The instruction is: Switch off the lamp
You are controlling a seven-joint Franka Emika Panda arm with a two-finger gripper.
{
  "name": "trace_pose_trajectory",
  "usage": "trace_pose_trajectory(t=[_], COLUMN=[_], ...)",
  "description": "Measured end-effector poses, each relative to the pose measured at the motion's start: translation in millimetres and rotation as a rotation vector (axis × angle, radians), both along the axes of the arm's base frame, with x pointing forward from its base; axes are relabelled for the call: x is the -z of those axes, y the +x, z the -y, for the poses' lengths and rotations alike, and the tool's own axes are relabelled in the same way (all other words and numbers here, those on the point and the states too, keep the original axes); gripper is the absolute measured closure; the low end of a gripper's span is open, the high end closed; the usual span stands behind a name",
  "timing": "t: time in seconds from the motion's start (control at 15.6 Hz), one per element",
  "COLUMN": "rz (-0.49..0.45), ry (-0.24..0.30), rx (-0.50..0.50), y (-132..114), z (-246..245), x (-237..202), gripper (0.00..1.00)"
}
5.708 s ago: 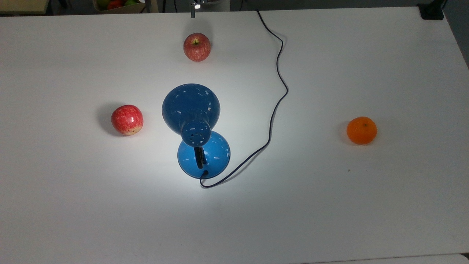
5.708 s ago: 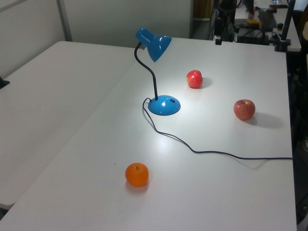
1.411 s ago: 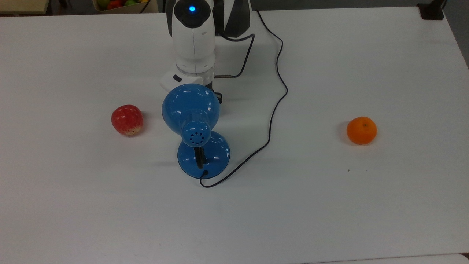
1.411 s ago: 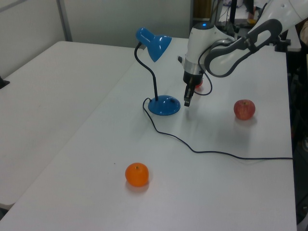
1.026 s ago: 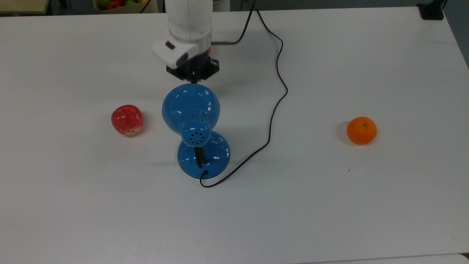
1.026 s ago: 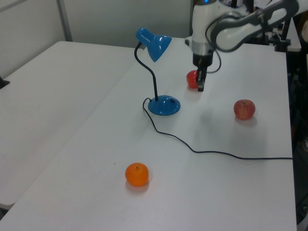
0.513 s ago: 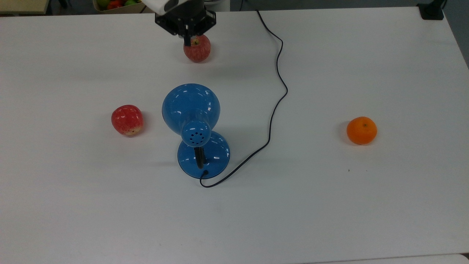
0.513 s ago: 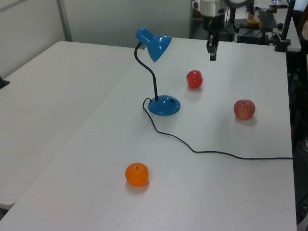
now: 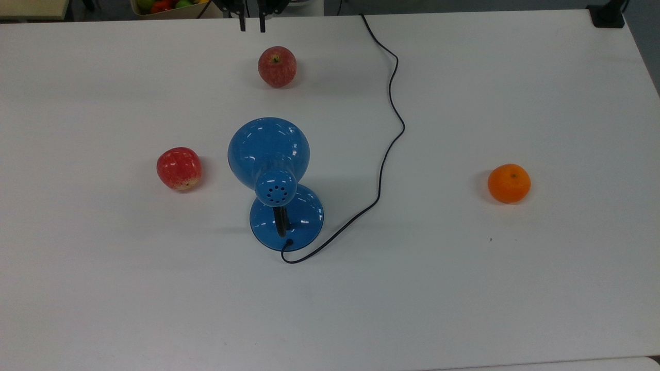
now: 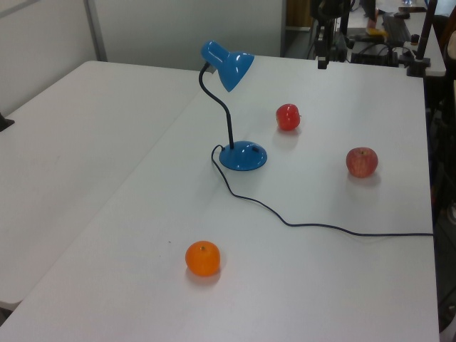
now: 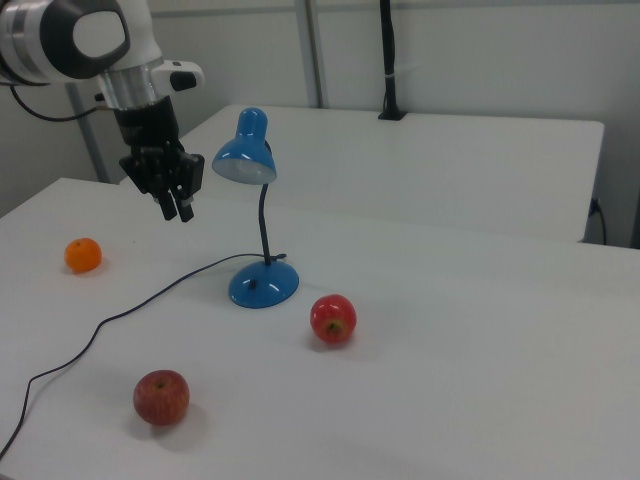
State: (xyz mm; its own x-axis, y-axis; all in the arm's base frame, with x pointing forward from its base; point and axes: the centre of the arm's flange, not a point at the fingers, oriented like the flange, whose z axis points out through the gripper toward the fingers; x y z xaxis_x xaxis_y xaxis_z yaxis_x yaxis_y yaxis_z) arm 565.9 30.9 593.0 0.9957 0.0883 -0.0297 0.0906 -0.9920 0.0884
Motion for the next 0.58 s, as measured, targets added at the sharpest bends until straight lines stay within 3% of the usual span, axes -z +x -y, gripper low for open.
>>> trace_pose_trajectory(t=[0.45,0.58], rz=[0.012,0.015], ry=[-0.006,-0.006], rx=[0.014,0.022], y=[-6,-7], z=[9,13], x=[-10,-13], gripper=[0.0,0.0])
